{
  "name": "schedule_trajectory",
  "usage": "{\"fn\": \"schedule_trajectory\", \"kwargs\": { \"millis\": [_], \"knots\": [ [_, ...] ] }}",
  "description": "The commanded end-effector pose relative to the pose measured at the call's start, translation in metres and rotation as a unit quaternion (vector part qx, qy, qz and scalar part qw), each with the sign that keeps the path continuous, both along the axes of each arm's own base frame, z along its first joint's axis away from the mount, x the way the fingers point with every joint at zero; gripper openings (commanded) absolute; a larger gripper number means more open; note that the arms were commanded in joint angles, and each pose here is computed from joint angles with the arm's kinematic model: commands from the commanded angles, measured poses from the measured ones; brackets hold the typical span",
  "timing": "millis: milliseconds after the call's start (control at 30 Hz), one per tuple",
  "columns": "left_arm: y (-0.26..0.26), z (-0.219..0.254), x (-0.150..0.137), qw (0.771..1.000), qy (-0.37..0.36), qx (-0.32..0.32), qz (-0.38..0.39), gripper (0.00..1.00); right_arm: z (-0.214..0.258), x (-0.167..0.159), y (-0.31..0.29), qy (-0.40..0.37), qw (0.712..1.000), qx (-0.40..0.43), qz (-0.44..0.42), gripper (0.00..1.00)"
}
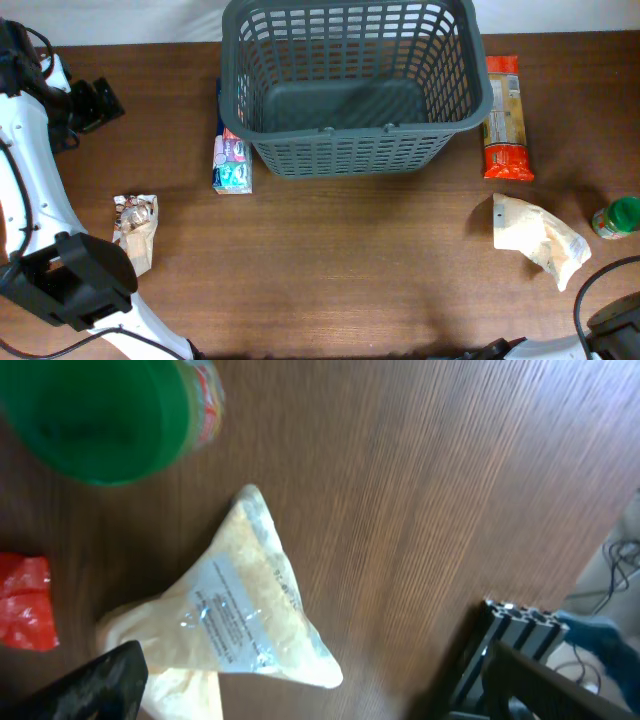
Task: Pack container
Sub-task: 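Move the right gripper over the green-capped jar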
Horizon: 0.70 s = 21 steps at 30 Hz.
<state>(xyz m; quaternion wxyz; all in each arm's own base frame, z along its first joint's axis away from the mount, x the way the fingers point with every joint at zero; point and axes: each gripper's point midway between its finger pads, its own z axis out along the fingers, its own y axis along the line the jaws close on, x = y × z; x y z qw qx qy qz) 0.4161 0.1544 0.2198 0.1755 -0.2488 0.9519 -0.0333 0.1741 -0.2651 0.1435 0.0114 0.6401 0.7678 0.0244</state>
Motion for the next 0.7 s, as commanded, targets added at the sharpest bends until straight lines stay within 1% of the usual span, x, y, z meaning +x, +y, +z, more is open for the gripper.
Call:
{"fn": "schedule_trajectory", "kwargs": {
  "millis": [0,167,300,400,500,533,567,633,667],
  "knots": [
    [0.003,-0.004,0.001,1.0,0.006,0.006,-0.005,0.99,-0.009,0.007,-0.006,-0.021,1.0,-0.012,-0.019,0.99],
    [0.003,-0.004,0.001,1.0,0.006,0.006,-0.005,0.99,-0.009,0.013,-0.021,-0.032,0.998,-0.043,-0.02,0.99],
    [0.003,-0.004,0.001,1.0,0.006,0.006,-0.005,0.99,-0.009,0.016,-0.02,-0.034,0.998,-0.044,-0.014,0.99],
    [0.003,-0.004,0.001,1.0,0.006,0.006,-0.005,0.99,-0.007,0.031,-0.014,-0.072,0.997,-0.027,-0.011,0.99],
    [0.003,-0.004,0.001,1.0,0.006,0.006,-0.005,0.99,-0.001,0.056,-0.012,-0.136,0.991,-0.016,0.002,0.99],
    [0.003,-0.004,0.001,1.0,0.006,0.006,-0.005,0.99,-0.001,0.058,-0.014,-0.133,0.991,-0.023,-0.003,0.99],
    [0.003,-0.004,0.001,1.0,0.006,0.006,-0.005,0.99,-0.003,0.055,-0.017,-0.114,0.993,-0.035,-0.018,0.99],
    [0.003,-0.004,0.001,1.0,0.006,0.006,-0.005,0.99,-0.006,0.043,-0.023,-0.044,0.995,-0.08,-0.046,0.99],
    [0.003,-0.004,0.001,1.0,0.006,0.006,-0.005,0.99,-0.006,0.043,-0.024,-0.027,0.994,-0.095,-0.038,0.99]
  ]
}}
